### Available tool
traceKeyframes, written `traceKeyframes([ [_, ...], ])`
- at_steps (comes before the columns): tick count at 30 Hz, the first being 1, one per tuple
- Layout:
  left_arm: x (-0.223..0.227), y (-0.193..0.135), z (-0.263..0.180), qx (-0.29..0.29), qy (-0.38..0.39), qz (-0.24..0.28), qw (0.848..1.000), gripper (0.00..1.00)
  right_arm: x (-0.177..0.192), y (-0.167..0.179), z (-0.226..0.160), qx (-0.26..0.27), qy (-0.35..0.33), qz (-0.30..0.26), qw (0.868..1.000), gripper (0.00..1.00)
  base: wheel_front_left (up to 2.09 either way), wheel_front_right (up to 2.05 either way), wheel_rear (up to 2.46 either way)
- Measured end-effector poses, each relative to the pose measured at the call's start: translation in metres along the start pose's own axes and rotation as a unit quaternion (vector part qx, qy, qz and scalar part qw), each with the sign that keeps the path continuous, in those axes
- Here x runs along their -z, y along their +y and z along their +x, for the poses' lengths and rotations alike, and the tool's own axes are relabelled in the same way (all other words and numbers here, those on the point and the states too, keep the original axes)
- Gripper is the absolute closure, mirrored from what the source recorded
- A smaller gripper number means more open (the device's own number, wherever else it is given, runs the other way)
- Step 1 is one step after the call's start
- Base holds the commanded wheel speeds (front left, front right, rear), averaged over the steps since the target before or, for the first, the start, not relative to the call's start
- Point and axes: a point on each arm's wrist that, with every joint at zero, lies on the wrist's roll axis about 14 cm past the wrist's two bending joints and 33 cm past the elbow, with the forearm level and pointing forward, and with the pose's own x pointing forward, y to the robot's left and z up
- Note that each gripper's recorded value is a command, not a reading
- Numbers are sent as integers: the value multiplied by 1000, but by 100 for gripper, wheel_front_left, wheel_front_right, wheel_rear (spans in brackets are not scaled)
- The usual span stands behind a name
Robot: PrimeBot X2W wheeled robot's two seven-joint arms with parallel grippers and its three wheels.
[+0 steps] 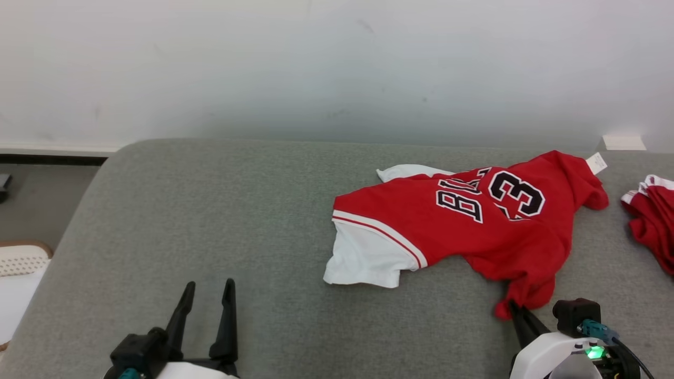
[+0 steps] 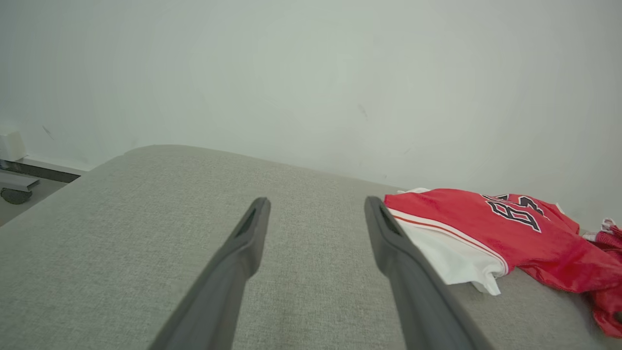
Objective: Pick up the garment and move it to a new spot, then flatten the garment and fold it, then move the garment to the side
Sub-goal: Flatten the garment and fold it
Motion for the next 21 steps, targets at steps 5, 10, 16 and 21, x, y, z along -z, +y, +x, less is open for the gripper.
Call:
traceKeyframes([
  [5, 4, -13, 5, 19, 5, -3, 1000, 0, -20, -18, -10, 21, -29, -36, 999, 100, 0, 0, 0],
  [10, 8, -26, 11, 39, 10, -6, 999, 0, -33, -61, -40, 63, -15, -107, 992, 100, 0, 0, 0],
  [16, 15, -40, 17, 60, 18, -9, 998, 0, -34, -104, -83, 104, 46, -176, 978, 100, 0, 0, 0],
  [21, 18, -45, 21, 68, 22, -10, 997, 0, -9, -130, -111, 120, 126, -214, 961, 100, 0, 0, 0],
])
